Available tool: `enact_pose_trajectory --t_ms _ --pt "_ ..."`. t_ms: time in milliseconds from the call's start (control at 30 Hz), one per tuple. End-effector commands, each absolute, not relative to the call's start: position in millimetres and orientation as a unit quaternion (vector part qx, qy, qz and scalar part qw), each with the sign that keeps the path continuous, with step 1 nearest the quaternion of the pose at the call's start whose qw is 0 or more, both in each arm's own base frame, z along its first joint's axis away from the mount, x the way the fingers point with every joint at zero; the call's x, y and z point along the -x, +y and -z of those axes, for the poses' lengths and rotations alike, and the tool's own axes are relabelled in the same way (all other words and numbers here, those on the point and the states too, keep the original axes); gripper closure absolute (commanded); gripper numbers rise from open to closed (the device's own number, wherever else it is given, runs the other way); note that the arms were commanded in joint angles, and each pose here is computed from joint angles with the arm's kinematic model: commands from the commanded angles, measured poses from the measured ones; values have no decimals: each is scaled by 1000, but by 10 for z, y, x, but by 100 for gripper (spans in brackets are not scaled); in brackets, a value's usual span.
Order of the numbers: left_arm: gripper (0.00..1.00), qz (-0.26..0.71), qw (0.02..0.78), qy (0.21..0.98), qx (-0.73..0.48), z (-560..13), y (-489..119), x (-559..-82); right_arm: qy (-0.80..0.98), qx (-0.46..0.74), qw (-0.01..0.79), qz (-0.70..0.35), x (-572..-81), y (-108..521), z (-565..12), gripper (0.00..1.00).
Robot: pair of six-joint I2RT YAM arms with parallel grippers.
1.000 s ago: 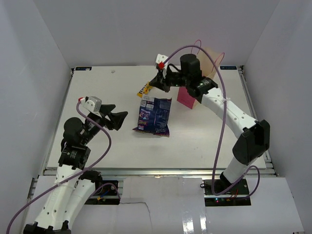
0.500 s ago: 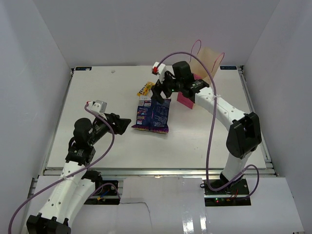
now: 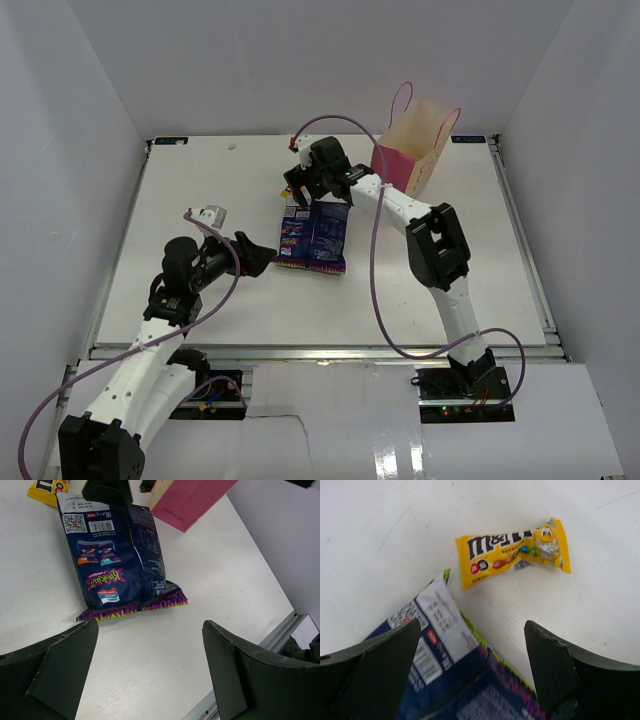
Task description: Place the snacks into the paper bag
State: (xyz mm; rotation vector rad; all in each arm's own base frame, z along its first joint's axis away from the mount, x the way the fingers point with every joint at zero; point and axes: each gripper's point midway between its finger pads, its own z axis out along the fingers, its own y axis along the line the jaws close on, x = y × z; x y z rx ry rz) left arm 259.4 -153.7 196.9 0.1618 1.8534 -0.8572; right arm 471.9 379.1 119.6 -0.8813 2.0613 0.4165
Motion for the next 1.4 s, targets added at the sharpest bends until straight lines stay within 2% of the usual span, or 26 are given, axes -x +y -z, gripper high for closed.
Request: enact_pose_trajectory --t_ms 0,267,367,400,467,500,567,600,767,1000,1067,1133,1167,1233,1267,1367 --pt "4 374 532 756 -68 -2095 -1556 -2520 828 323 426 -170 -4942 3905 -1145 10" --pt "4 366 531 763 -47 -2017 -1471 -2375 834 345 369 -223 -4750 4060 -779 10" --pt "4 367 530 763 -45 -2016 -1473 -2386 833 359 336 -254 -4590 4089 -647 0" --pt "4 369 524 766 -46 -1994 -1487 -2390 832 362 326 -265 -4537 4091 -617 14" --pt "4 369 523 767 -49 -2003 -1494 -2402 826 372 305 -293 -4395 4121 -606 24" --pt "4 371 521 768 -50 -1999 -1504 -2403 828 373 290 -301 -4321 4093 -538 37" --pt "4 372 520 767 -50 -1999 -1508 -2400 825 373 273 -325 -4214 4101 -552 49" --pt "4 373 521 766 -50 -1999 -1509 -2398 826 373 265 -328 -4175 4071 -514 61" --pt "4 377 525 761 -49 -2037 -1511 -2373 813 392 254 -347 -4080 4041 -553 92" --pt "4 381 530 756 -46 -2057 -1503 -2337 668 566 331 -352 -3916 3984 -1411 92" --pt "4 381 532 755 -47 -2071 -1502 -2337 640 602 395 -270 -3997 3849 -1593 92" --pt "4 379 533 755 -49 -2074 -1501 -2340 581 625 496 -162 -4135 3800 -2000 92" --pt "4 378 536 754 -51 -2090 -1498 -2346 582 640 483 -139 -4022 3681 -1699 92" --pt "4 376 538 753 -53 -2103 -1497 -2351 554 644 518 -100 -4005 3631 -1858 92" --pt "4 376 539 752 -55 -2115 -1498 -2358 557 653 507 -77 -3977 3527 -1712 92" --pt "4 376 541 750 -56 -2121 -1498 -2367 535 649 539 -42 -3961 3445 -1808 92"
